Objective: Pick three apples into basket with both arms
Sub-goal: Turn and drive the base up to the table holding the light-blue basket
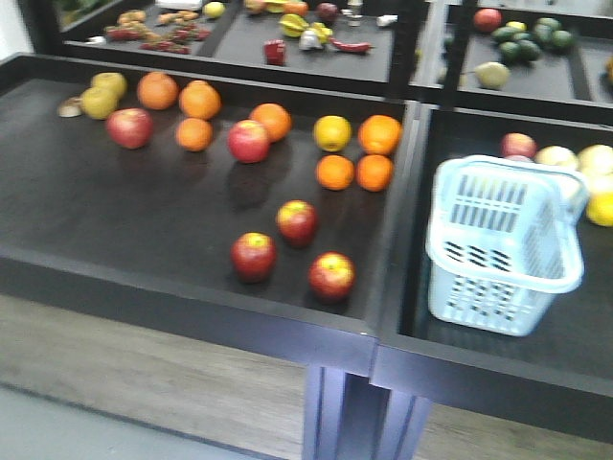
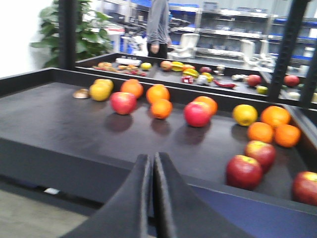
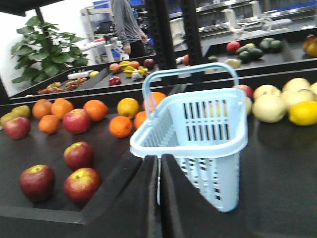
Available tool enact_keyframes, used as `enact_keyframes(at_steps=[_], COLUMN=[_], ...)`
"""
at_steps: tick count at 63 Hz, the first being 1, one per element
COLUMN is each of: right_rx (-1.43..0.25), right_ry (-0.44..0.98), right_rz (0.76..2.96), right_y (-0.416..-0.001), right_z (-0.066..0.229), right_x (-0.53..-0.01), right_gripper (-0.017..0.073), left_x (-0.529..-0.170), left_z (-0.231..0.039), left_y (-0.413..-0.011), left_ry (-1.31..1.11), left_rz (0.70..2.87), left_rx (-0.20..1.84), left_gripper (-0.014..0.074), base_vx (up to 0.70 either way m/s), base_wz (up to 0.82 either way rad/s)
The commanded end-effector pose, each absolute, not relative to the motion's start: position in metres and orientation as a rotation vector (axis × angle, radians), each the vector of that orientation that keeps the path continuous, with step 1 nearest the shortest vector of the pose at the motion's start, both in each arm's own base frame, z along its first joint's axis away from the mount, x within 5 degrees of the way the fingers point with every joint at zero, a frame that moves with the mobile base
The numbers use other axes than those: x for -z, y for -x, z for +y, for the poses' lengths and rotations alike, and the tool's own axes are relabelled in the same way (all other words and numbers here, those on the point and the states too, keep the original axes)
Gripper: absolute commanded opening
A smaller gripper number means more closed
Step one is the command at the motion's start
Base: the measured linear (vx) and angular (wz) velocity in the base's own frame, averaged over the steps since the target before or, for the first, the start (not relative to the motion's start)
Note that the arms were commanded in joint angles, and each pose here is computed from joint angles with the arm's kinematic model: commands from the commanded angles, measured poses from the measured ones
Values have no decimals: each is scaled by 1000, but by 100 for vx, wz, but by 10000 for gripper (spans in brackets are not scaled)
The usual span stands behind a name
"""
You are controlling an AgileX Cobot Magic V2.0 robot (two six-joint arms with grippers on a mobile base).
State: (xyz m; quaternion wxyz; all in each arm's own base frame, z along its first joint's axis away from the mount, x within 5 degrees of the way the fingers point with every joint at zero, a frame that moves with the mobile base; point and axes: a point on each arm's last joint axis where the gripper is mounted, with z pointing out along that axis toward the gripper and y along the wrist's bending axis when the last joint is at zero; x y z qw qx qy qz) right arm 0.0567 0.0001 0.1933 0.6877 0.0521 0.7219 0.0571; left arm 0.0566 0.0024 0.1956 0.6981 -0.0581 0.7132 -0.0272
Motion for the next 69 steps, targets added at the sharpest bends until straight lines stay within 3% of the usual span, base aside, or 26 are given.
enact_keyframes(at_steps=[1, 69], right_rx=[-124, -124], right_ry=[-101, -101], right_rz=[1549, 1549], right_y=[-56, -56], right_z=[1, 1], right_x=[-196, -196], right_gripper=[-4, -4], left_x=[-212, -212], left_z=[2, 2], left_y=[-54, -54], left_ry=[125, 125], left_rz=[1478, 1478], left_rx=[78, 78], left_gripper=[-6, -6], base_vx=[0, -2], base_wz=[-38, -29])
